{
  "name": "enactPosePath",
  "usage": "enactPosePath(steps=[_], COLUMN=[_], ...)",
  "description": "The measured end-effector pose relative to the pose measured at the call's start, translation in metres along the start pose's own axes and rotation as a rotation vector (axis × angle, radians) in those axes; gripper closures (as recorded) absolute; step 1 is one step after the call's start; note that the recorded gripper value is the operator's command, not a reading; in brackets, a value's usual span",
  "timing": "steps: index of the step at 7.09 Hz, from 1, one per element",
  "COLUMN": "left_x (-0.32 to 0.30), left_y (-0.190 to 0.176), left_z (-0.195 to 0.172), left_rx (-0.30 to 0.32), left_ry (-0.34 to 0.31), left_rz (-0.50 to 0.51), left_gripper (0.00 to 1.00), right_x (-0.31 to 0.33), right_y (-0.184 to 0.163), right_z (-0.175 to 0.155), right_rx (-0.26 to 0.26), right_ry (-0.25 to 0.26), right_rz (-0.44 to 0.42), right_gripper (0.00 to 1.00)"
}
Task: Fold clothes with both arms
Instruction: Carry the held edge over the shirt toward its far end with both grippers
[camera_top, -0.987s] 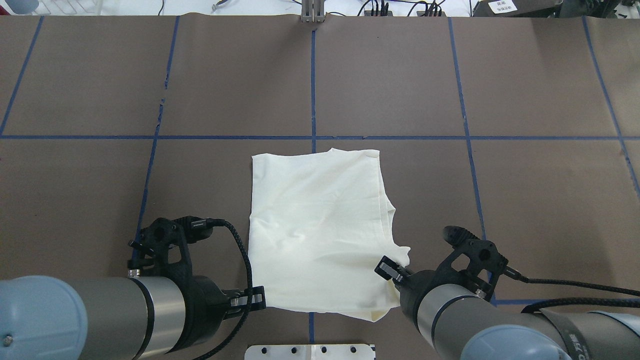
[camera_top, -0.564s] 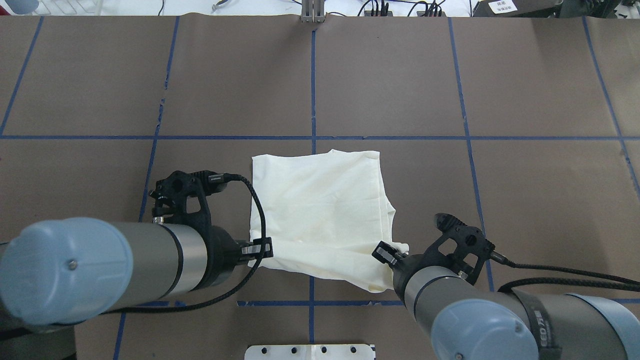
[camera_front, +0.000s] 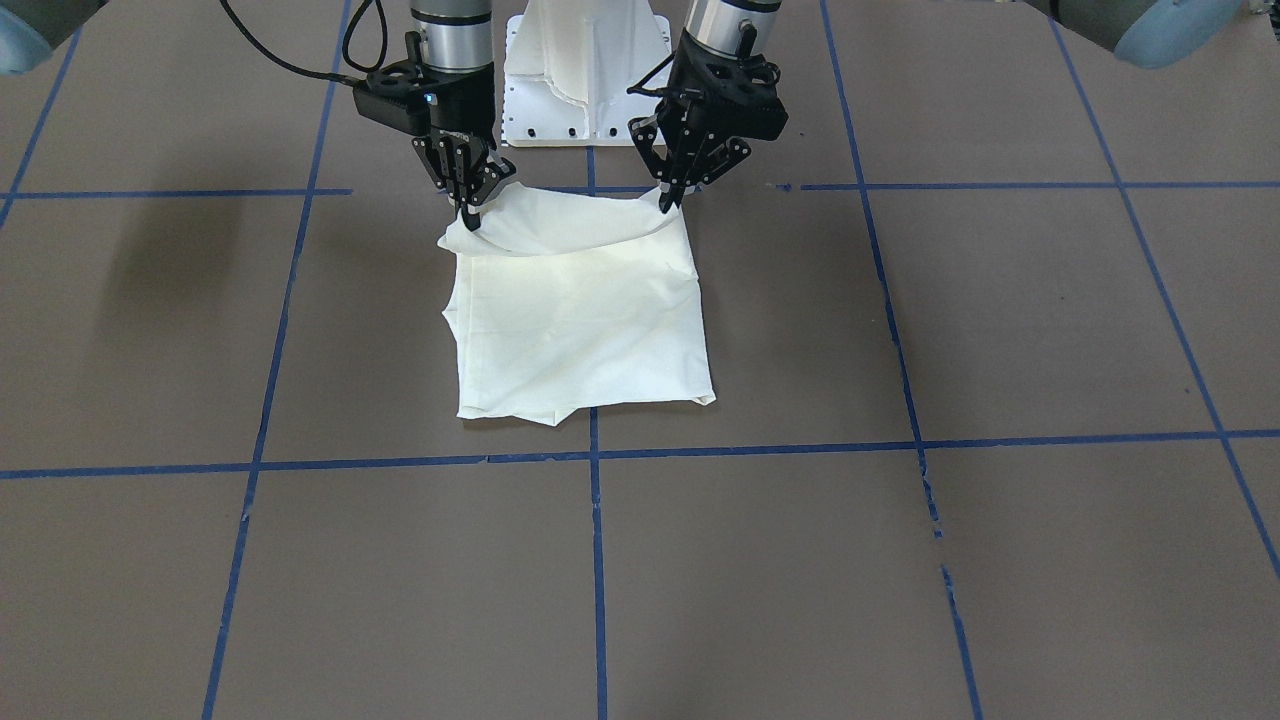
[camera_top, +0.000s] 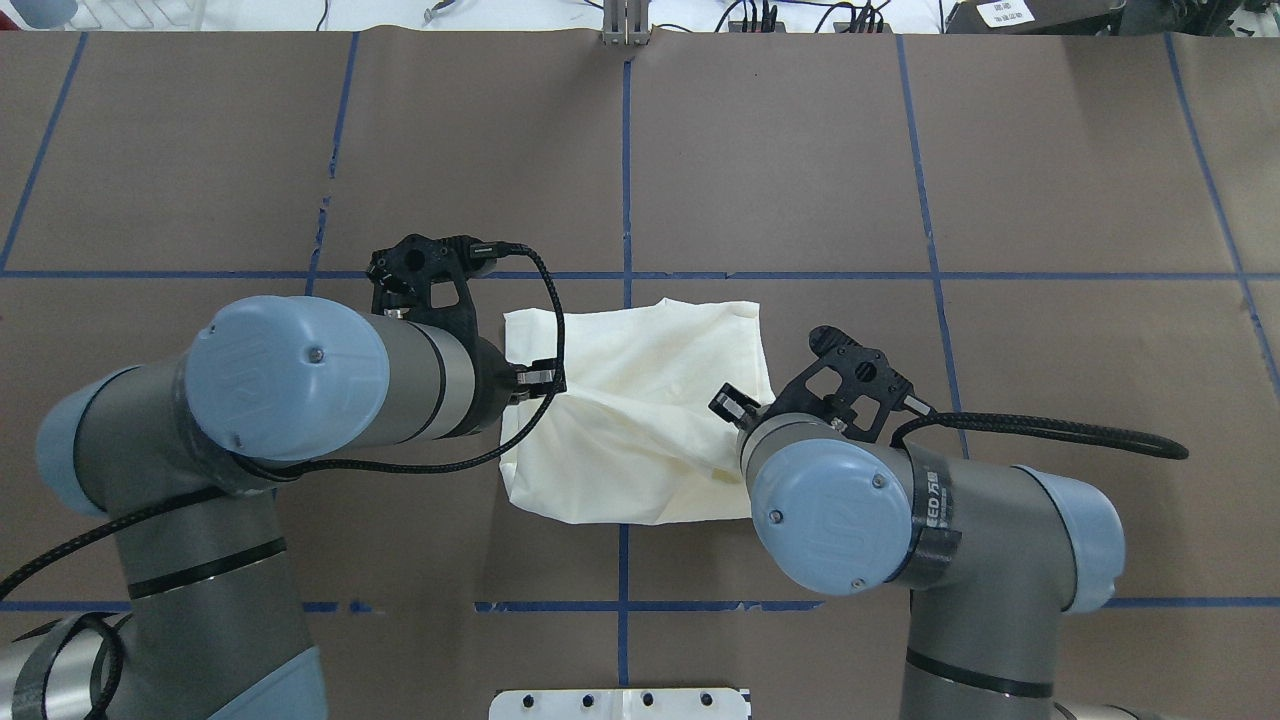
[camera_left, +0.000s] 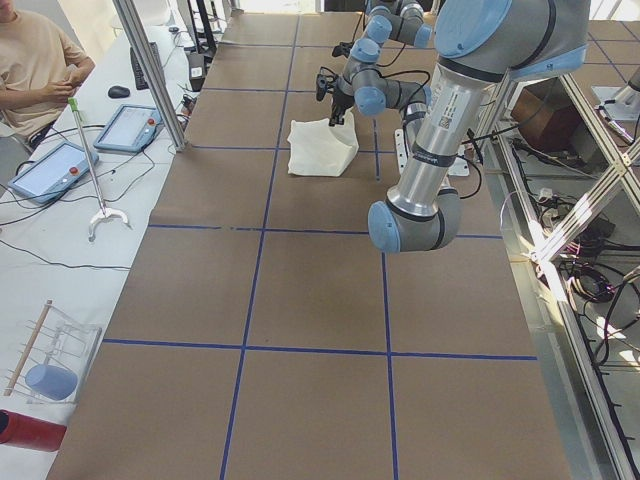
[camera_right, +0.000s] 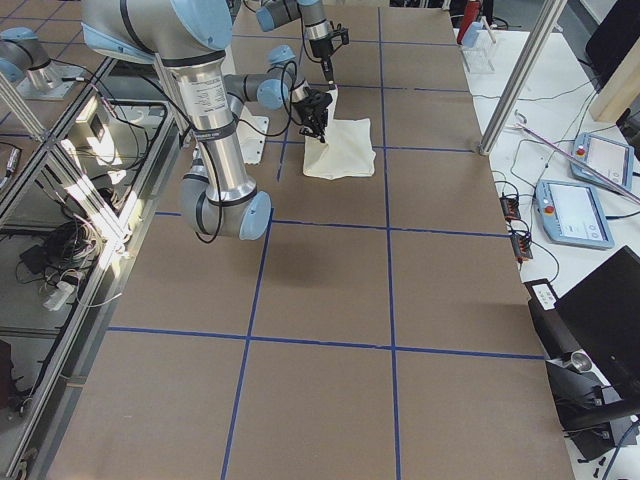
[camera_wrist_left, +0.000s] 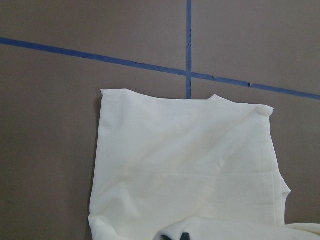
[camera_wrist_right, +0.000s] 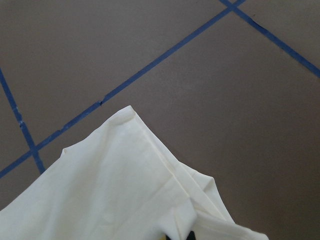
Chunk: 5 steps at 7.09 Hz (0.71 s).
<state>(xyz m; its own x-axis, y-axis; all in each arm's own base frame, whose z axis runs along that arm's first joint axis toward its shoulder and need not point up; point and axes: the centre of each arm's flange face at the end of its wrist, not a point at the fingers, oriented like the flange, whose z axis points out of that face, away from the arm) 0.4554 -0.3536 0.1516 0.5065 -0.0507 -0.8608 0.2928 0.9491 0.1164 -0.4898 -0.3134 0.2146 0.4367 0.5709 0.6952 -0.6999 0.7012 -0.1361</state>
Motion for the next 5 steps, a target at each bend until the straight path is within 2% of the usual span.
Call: enactPosePath(steps=[2,5], left_x=[-0.004,-0.016], left_y=[-0.007,-0.018], left_z=[0.032,0.079], left_rx=[0.006,0.02], left_ry=[-0.028,-0.043], left_rz=[0.003,0.02], left_gripper=[1.0,1.0], right_x=[-0.015,-0.027], right_y=[-0.01,-0.014], right_z=[0.048,0.083], right_rx=[0.008,0.023], right_ry=[-0.008,0.002], right_rz=[-0.022,-0.044], right_gripper=[1.0,1.0])
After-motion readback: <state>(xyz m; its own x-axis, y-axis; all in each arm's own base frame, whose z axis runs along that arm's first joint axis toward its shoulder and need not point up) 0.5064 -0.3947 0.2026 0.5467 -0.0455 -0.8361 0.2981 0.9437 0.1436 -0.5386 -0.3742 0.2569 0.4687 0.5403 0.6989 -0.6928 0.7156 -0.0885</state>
